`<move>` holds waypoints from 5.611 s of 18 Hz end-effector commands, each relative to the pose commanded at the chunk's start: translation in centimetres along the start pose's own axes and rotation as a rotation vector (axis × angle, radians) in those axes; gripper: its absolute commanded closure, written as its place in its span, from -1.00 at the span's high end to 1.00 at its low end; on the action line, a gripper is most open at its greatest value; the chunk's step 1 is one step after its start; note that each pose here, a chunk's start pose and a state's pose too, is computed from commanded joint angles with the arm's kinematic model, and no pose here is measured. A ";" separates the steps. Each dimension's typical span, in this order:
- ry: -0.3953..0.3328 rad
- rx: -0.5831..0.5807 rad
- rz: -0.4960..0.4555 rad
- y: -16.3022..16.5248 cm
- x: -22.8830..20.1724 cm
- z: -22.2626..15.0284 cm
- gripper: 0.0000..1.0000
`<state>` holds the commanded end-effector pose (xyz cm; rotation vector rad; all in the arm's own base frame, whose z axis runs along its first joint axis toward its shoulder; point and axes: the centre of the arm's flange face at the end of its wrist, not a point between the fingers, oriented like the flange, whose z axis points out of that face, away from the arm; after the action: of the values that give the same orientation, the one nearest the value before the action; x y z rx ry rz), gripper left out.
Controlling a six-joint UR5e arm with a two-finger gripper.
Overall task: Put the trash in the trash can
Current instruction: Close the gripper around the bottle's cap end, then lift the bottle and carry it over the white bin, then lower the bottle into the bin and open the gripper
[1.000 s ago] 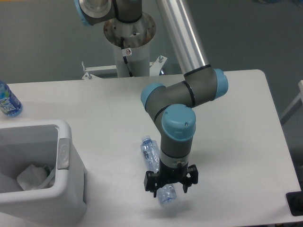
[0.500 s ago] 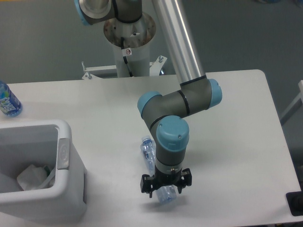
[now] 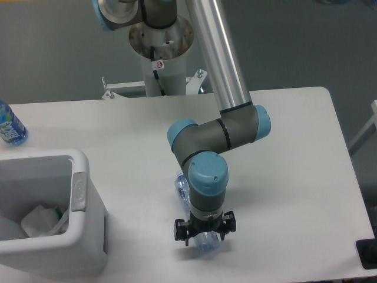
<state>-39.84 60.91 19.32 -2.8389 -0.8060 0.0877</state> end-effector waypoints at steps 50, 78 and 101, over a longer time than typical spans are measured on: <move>0.212 0.478 -0.047 -5.9 -1.2 -25.0 0.25; 0.417 0.742 0.191 -3.7 18.5 -39.7 0.26; 0.398 0.696 0.216 -4.1 19.9 -36.7 1.00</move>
<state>-21.08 68.73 55.97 -2.1618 -0.2957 -0.1381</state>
